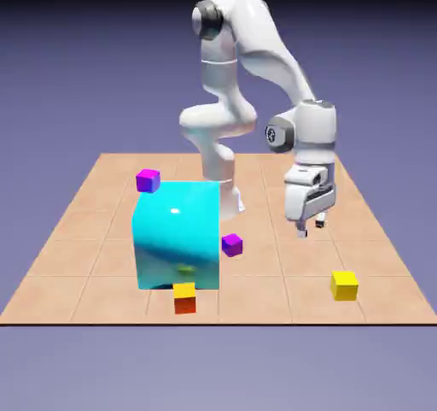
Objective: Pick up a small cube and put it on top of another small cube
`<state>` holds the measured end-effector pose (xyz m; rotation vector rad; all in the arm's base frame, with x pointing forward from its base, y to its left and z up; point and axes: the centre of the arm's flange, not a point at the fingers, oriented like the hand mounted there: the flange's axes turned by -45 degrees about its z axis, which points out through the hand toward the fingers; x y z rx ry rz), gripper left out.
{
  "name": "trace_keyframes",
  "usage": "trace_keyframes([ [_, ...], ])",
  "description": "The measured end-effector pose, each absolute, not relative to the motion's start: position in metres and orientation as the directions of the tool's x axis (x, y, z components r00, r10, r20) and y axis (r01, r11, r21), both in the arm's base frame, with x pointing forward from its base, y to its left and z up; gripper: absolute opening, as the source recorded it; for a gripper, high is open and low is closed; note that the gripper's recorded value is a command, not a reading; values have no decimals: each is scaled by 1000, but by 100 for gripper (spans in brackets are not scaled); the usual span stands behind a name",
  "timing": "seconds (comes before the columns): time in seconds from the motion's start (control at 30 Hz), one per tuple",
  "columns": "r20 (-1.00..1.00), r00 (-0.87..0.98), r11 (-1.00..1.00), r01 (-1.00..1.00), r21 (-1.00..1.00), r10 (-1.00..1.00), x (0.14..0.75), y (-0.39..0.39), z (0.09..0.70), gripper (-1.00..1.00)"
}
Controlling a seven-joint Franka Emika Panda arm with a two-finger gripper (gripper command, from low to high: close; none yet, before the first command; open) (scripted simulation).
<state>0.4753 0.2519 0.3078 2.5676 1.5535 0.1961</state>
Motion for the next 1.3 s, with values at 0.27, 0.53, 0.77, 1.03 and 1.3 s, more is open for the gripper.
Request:
trace_keyframes([
  [0.27, -219, 80, -72, 996, 42, 972, 451, 353, 216, 0],
  [0.53, -277, -12, 13, 1000, 1, 961, 442, 362, 141, 0],
  [0.77, -280, -12, 12, 1000, -1, 960, 442, 365, 154, -100],
  [1.03, -276, 249, -258, 966, 3, 929, 500, 263, 209, -100],
  [1.3, -275, 673, -699, 715, 4, 687, 538, 41, 237, -100],
])
